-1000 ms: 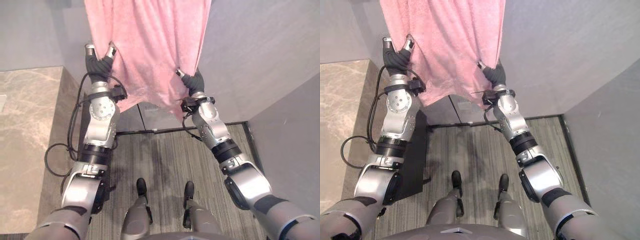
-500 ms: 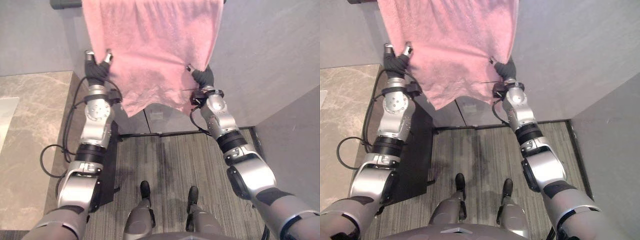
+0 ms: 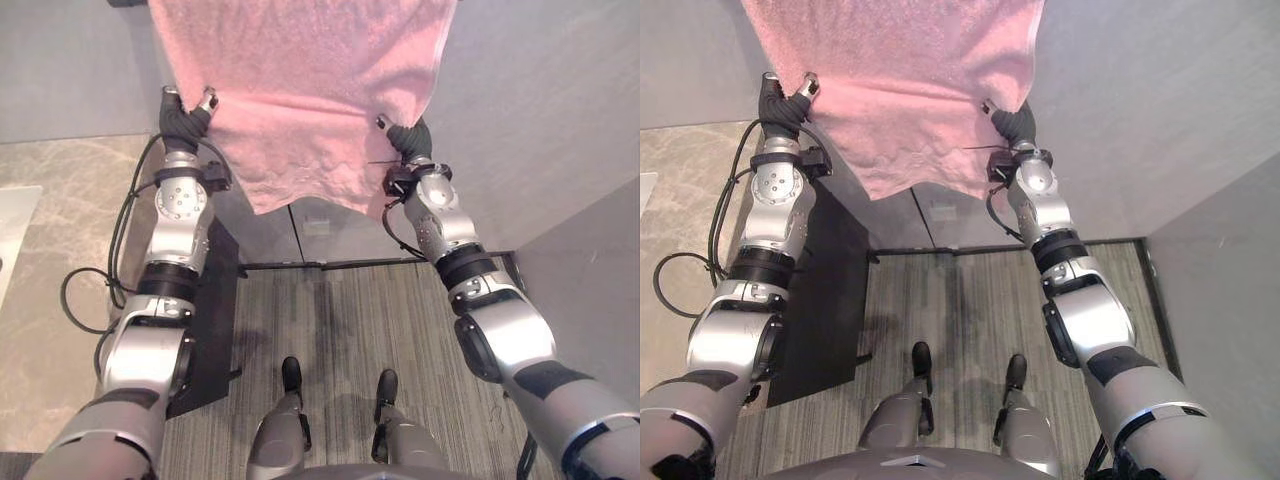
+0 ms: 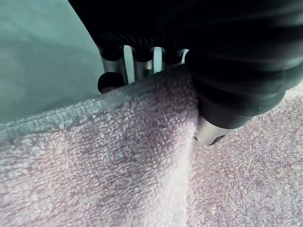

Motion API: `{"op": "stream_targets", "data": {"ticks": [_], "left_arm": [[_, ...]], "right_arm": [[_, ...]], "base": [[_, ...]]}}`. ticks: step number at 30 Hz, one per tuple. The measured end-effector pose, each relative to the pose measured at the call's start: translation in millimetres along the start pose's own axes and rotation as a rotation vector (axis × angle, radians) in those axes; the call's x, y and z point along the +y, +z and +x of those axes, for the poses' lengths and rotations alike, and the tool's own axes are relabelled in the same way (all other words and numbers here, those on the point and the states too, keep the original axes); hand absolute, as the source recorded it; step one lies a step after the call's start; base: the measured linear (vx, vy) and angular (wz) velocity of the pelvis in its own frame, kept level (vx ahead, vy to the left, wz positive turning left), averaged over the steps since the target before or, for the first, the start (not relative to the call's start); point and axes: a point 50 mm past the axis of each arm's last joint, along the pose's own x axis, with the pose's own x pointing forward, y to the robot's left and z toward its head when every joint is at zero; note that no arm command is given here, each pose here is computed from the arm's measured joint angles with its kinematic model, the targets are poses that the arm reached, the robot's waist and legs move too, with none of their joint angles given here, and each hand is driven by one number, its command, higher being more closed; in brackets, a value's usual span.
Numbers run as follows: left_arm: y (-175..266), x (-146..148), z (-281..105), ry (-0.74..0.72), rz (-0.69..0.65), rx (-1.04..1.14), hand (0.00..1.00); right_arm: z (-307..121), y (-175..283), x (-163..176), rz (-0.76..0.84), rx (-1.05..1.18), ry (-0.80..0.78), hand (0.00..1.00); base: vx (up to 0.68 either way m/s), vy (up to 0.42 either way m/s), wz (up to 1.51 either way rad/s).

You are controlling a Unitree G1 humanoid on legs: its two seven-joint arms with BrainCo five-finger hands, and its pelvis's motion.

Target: Organize washtable

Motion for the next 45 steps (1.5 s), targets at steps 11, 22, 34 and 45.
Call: {"op": "stream_targets", "data": {"ticks": [11,22,34,45], "left_arm": [[1,10,8,0.006,0.038,0.024,0.0],[-13,52,2,0.138,0.046,0.088,0.0],[-25,68,-53,0.133,0.021,0.035,0.0],[-16,69,-132,0.12,-0.105,-0.026,0.0]], "right_arm": [[7,4,-7,0.06,0.022,-0.048,0.0],[7,14,-41,0.077,0.014,-0.166,0.0],[-19,29,-103,0.039,-0.099,-0.304,0.0],[-97,-15,-120,0.053,-0.129,-0.328,0.0]], "base": [[0.0,0.0,-0.01],[0.0,0.0,-0.01],[0.01,-0.002,-0.01],[0.01,-0.001,0.03]]}}
